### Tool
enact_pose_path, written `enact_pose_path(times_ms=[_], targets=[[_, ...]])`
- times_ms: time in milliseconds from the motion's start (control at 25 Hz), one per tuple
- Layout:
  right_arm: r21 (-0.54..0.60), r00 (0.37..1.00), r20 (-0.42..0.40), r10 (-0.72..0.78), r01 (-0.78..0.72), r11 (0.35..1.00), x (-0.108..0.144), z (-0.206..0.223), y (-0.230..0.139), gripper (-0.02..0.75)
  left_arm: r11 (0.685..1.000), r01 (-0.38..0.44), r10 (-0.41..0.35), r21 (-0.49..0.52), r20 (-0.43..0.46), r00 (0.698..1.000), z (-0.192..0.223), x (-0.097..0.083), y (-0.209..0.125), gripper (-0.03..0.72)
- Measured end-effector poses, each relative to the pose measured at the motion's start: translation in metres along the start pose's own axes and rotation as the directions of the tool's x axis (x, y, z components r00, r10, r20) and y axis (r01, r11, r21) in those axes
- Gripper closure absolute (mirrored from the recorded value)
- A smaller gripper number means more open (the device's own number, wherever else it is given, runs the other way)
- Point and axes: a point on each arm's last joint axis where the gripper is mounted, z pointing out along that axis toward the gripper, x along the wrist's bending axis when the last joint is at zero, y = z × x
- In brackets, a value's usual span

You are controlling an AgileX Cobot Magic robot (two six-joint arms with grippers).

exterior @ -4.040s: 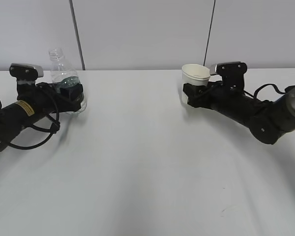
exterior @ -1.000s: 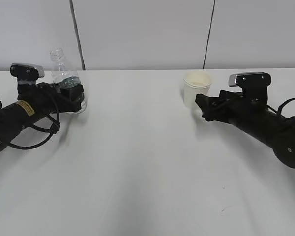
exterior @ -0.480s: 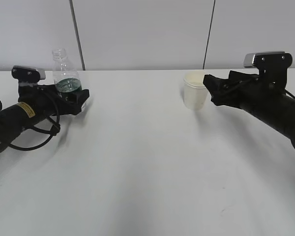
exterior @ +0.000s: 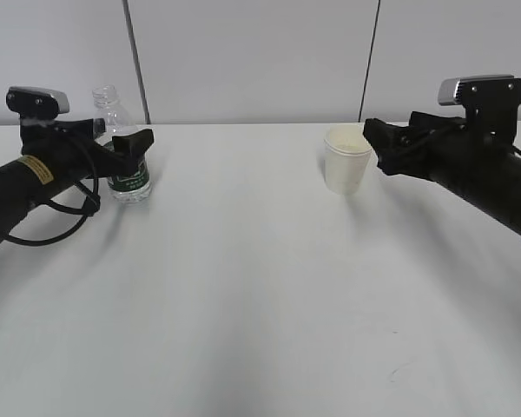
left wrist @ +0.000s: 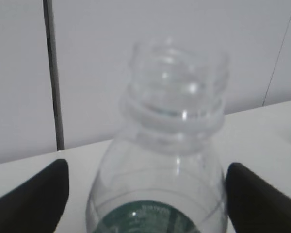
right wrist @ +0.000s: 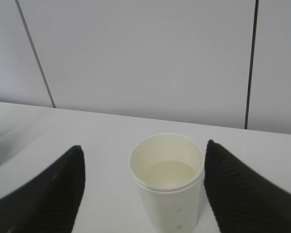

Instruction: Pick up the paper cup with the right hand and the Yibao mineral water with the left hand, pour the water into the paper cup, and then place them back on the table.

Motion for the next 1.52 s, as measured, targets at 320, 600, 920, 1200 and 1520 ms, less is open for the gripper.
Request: enact_pose_path(times_ms=[320, 600, 920, 1200, 1520], targets=[[-0.035, 1.0, 0.003, -0.014, 0.014, 0.999, 0.002, -0.006, 0.02, 0.143, 0.997, -0.057, 0.057, -0.053, -0.003, 0.998, -0.008, -0.004, 0.045, 0.096], [-0.071, 1.0, 0.01, -0.03, 0.031, 0.997, 0.004, -0.012, 0.041, 0.143, 0.994, -0.09, 0.089, -0.062, -0.032, 0.996, -0.017, -0.007, 0.078, 0.099], [0.036, 0.993, 0.09, -0.073, 0.07, 0.997, -0.002, -0.005, 0.092, 0.144, 0.996, -0.083, 0.079, -0.032, -0.107, 0.991, -0.031, -0.007, 0.122, 0.118], [0.174, 0.979, 0.199, -0.045, 0.01, 0.985, -0.012, 0.002, 0.136, 0.144, 1.0, 0.0, 0.003, 0.014, -0.214, 0.977, -0.042, -0.002, 0.167, 0.121], [0.355, 0.939, 0.342, -0.026, -0.103, 0.929, -0.02, -0.003, 0.189, 0.144, 0.965, 0.103, 0.006, 0.242, -0.412, 0.911, -0.068, -0.006, 0.19, 0.125]])
